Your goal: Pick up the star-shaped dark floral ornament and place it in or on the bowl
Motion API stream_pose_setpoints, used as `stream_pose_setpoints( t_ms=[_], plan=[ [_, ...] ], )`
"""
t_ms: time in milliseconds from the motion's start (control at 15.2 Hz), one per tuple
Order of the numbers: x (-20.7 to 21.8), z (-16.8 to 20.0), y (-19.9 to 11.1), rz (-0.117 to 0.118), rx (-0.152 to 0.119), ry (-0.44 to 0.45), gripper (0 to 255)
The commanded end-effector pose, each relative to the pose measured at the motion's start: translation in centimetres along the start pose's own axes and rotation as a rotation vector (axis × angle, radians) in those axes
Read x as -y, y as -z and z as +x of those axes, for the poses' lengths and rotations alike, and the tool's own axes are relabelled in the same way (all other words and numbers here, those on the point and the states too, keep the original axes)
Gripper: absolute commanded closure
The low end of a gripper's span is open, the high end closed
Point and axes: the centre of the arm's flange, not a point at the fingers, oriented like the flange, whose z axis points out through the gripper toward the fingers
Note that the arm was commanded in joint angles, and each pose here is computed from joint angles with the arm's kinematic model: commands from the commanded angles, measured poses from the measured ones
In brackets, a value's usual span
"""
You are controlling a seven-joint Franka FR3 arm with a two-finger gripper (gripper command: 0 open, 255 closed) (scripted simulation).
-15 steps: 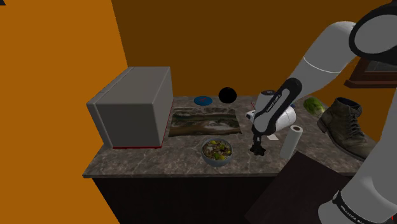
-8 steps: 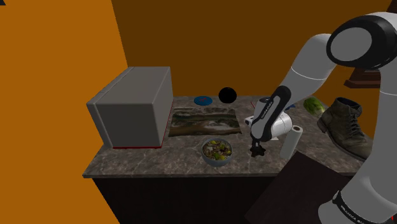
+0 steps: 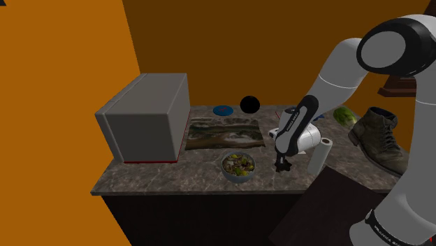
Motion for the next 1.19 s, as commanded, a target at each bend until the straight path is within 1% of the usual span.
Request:
stream_pose_setpoints(
  t_ms=[0,528,594,990,1122],
  plan=[
    [0.0,0.0,0.0,0.000,0.000,0.000,255],
    [0.0,0.0,0.0,0.000,0.000,0.000,255],
    [0.0,0.0,0.0,0.000,0.000,0.000,0],
    [-3.6,-6.0,-0.5,-0.043,0.043,-0.191,0],
    [-3.8,-6.4,-1.0,-0.046,0.045,-0.202,0]
  ],
)
